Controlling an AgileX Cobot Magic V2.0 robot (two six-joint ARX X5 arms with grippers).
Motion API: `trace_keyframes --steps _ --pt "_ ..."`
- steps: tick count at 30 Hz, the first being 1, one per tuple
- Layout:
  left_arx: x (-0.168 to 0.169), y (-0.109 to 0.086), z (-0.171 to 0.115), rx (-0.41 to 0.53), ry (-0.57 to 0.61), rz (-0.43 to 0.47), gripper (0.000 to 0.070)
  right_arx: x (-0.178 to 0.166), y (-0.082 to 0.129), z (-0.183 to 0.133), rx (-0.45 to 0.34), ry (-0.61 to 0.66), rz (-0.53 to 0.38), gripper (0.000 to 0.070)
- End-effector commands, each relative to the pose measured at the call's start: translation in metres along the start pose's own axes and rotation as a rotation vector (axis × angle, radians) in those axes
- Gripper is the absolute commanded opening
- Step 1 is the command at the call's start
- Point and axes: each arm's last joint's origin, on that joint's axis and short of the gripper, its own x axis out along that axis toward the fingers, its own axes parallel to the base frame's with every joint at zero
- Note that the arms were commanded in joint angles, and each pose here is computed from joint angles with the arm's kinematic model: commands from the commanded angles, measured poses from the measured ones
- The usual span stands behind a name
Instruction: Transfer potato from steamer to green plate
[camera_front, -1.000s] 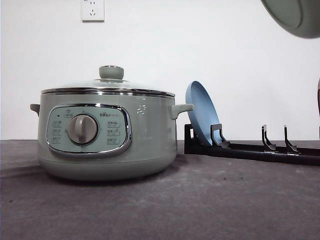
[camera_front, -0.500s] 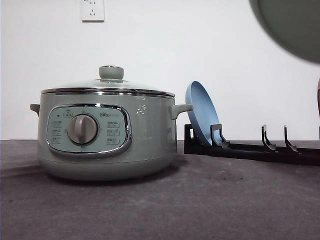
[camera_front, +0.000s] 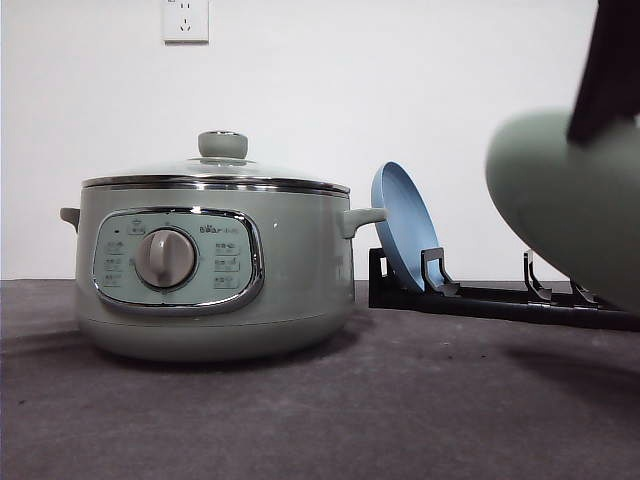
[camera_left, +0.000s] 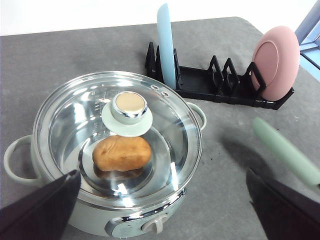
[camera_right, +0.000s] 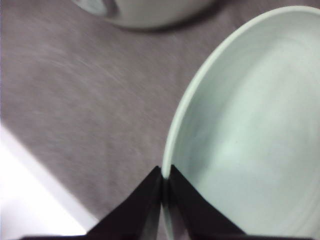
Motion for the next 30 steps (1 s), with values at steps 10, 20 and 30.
trace_keyframes --steps 10,20,30 --pt "0.000 -0.001 0.005 0.017 -0.011 -0.011 0.0675 0.029 0.018 0.006 -0.021 0.048 -0.011 0.0004" --pt "0.000 -0.001 0.005 0.018 -0.011 -0.011 0.0675 0.068 0.035 0.004 -0.071 0.184 -0.076 0.0004" --pt "0.000 -0.001 0.005 0.018 -0.011 -0.011 0.0675 0.104 0.050 0.002 -0.085 0.255 -0.095 0.0005"
